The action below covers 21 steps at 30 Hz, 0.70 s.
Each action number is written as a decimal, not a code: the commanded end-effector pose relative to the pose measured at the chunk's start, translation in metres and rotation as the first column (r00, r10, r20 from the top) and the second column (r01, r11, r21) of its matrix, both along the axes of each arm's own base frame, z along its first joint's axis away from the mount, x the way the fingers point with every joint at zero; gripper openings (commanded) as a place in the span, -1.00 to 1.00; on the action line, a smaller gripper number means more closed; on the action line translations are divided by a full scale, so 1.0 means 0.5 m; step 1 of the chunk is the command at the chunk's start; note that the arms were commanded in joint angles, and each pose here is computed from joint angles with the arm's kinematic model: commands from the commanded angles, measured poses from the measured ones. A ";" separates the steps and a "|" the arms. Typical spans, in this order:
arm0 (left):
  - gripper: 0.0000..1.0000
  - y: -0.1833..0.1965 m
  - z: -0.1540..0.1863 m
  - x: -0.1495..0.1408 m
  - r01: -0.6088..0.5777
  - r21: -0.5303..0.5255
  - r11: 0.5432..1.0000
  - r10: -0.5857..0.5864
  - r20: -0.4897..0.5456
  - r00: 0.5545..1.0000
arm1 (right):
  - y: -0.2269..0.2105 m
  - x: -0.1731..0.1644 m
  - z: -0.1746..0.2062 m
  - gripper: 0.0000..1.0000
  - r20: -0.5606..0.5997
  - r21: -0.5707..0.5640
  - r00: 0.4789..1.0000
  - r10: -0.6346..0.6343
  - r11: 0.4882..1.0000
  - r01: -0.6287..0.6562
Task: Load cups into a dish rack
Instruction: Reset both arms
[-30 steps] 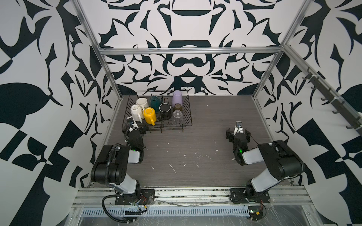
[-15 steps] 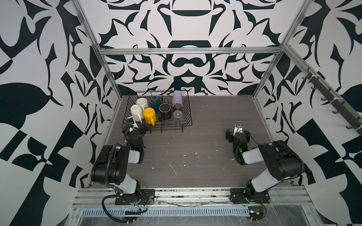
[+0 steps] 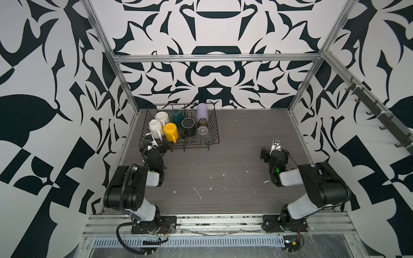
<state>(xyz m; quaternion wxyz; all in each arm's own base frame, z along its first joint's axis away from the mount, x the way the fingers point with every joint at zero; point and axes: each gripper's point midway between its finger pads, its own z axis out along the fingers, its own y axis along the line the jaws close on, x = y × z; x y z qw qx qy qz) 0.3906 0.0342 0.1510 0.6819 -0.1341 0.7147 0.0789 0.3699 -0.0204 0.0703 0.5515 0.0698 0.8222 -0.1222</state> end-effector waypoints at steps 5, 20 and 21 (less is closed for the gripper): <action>0.99 0.008 -0.100 -0.018 -0.001 0.060 0.998 0.014 -0.204 0.979 | 0.013 0.020 0.029 1.00 0.042 0.007 0.999 0.030 1.000 -0.031; 0.98 0.009 -0.101 -0.018 -0.002 0.060 0.998 0.014 -0.204 0.979 | -0.015 -0.003 0.039 1.00 0.098 0.032 0.994 -0.050 0.998 0.047; 0.98 0.008 -0.100 -0.018 -0.002 0.060 0.998 0.014 -0.203 0.979 | -0.008 0.002 0.033 1.00 0.076 0.027 0.997 -0.029 0.999 0.027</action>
